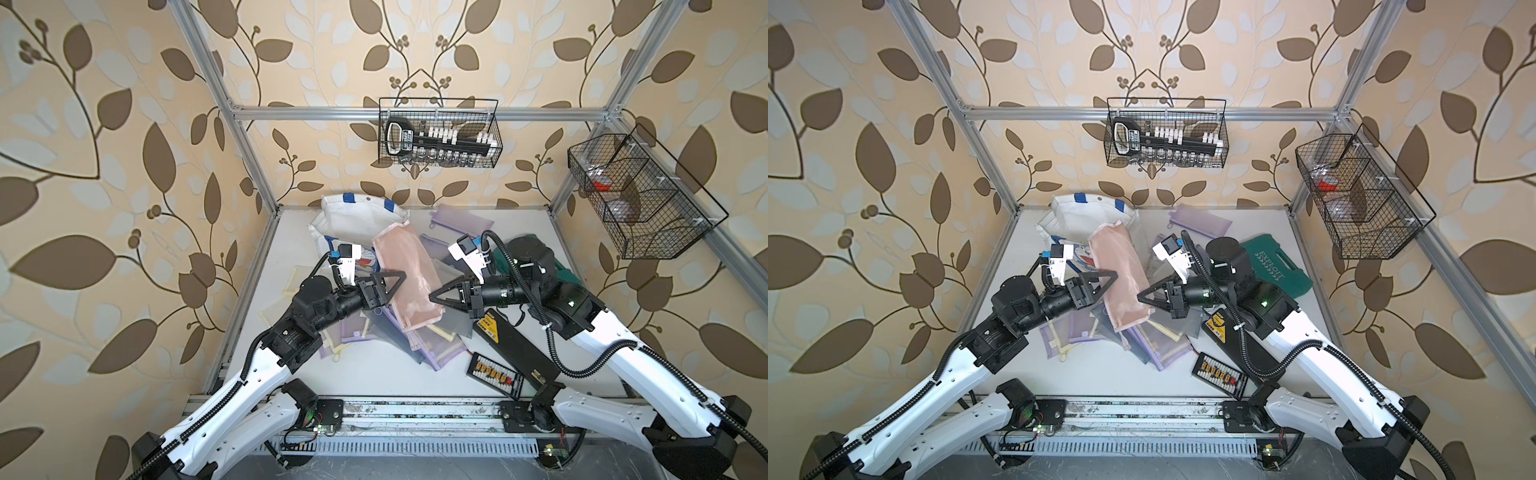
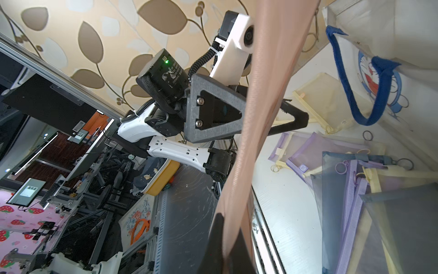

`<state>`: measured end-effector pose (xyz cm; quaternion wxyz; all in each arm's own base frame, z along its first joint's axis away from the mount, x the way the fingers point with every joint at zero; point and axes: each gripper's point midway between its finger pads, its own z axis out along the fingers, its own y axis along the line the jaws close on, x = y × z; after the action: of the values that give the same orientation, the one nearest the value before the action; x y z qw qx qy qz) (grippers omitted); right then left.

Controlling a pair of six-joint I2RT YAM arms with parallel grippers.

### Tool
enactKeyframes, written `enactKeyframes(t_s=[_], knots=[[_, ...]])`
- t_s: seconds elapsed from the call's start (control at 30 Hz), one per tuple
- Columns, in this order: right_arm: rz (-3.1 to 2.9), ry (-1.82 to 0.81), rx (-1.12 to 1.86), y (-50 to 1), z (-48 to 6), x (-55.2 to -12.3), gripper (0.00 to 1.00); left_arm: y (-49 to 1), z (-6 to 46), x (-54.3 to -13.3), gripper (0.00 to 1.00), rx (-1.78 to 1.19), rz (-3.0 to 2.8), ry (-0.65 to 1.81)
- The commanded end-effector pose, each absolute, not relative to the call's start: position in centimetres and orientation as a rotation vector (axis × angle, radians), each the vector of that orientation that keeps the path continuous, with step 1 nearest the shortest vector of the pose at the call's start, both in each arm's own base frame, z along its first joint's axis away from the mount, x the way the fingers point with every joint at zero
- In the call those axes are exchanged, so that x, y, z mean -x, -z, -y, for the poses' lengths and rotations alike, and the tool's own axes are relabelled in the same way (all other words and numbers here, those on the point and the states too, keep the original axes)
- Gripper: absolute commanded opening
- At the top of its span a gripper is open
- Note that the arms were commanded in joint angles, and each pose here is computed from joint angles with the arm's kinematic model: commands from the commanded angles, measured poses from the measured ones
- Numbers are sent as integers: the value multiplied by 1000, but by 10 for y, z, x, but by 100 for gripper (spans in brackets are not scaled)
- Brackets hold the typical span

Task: Put the pencil pouch into the canvas bag
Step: Pick up the pencil pouch.

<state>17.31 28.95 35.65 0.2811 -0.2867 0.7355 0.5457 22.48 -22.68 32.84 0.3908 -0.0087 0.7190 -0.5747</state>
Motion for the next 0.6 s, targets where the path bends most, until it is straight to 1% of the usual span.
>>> enactKeyframes(t_s=[0.0,0.1,0.2,0.27,0.33,0.4,0.5,0.57], knots=[[-1913,-1521,789,-366,-290,-167,0,-365,232,-214,94,-56,-1669,1573],[-1906,-1531,780,-368,-291,-168,0,-368,236,-210,91,-89,-1653,1612],[-1910,-1532,773,-368,-292,-170,0,-372,235,-206,84,-96,-1629,1635],[-1918,-1527,767,-367,-292,-172,0,-375,234,-205,71,-97,-1621,1638],[-1933,-1518,755,-364,-293,-174,0,-377,234,-203,54,-107,-1616,1642],[-1938,-1512,745,-363,-292,-175,0,-379,234,-201,42,-115,-1615,1643],[-1960,-1489,720,-359,-291,-180,0,-378,232,-201,29,-112,-1624,1624],[-1977,-1473,701,-355,-289,-182,0,-377,230,-203,15,-94,-1630,1605]])
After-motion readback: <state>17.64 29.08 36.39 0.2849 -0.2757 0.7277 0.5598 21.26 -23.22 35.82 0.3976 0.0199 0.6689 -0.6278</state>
